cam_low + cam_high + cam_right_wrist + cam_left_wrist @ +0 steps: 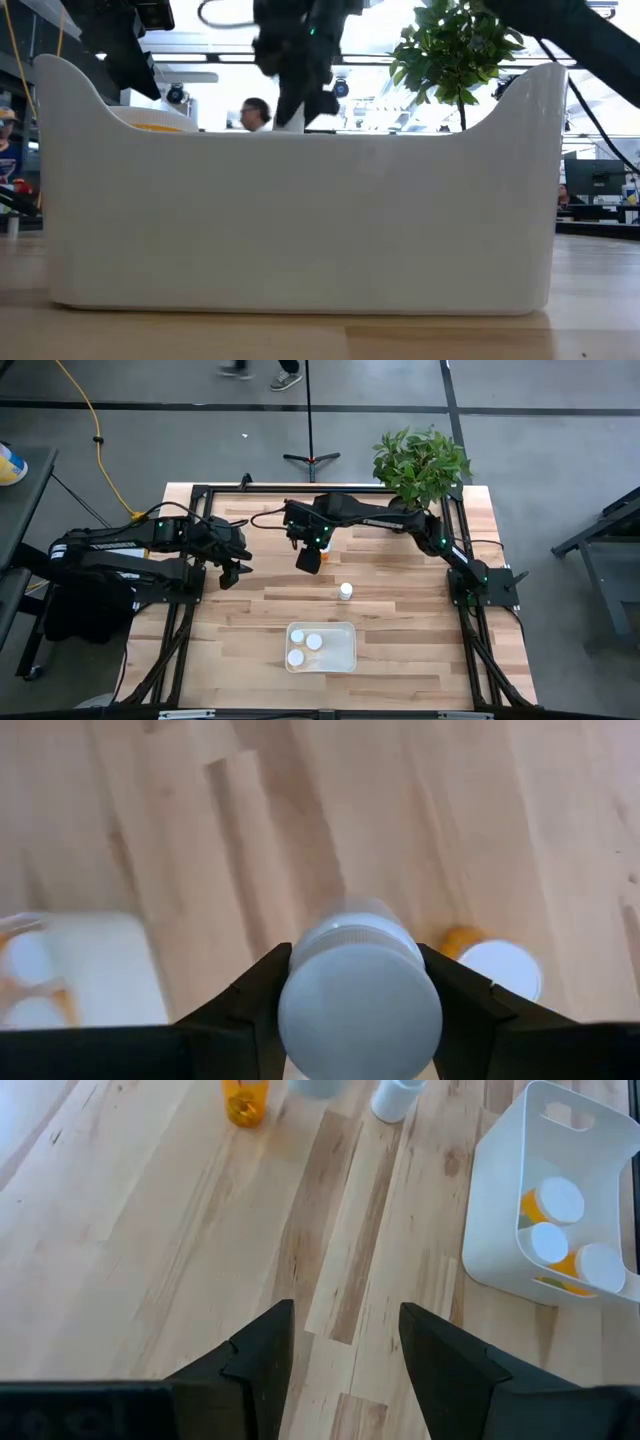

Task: Pick and place pill bottles into a basket
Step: Put the left white pill bottle in the white bin

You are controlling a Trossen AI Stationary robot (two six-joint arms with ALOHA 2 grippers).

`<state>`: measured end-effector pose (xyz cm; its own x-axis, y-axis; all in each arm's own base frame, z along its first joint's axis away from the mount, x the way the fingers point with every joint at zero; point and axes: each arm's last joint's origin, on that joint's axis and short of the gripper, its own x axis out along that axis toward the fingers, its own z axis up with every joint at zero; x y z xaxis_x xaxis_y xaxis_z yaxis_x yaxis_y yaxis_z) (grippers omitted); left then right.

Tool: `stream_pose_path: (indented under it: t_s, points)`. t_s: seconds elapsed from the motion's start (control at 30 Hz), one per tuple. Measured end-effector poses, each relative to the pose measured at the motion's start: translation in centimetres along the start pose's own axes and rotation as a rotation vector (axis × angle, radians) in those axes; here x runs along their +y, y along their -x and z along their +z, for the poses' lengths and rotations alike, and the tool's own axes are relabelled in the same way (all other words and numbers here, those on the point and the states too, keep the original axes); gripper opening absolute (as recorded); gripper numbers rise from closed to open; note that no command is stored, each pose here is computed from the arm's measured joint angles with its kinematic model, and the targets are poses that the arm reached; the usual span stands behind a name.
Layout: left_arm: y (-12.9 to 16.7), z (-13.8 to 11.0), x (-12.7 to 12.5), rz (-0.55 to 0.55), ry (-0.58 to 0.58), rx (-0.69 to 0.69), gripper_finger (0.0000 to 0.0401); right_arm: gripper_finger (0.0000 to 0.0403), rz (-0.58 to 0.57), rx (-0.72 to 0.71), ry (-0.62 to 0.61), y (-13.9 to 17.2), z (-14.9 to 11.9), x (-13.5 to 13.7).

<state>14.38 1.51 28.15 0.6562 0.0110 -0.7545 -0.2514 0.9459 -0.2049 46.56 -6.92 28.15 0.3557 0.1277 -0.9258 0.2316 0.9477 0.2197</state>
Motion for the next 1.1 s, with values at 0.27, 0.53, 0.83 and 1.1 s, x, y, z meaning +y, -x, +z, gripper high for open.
stream_pose_path:
  t_s: [0.27,0.53,0.83,1.1]
  points:
    - [0.0,0.0,0.0,0.000,0.000,0.000,0.0216,0.0167,0.042,0.031,0.093,2.1,-1.9,5.1]
    - [0.0,0.0,0.1,0.047,0.000,-0.011,0.0216,0.0167,0.046,0.076,0.213,1.8,-4.1,10.7]
    - [0.0,0.0,0.2,0.070,0.032,-0.018,0.0216,0.0167,-0.007,0.067,0.230,1.4,-6.3,15.4]
    - [0.0,0.0,0.2,0.068,0.058,-0.018,0.0216,0.0167,-0.003,0.026,0.080,1.3,-7.3,18.0]
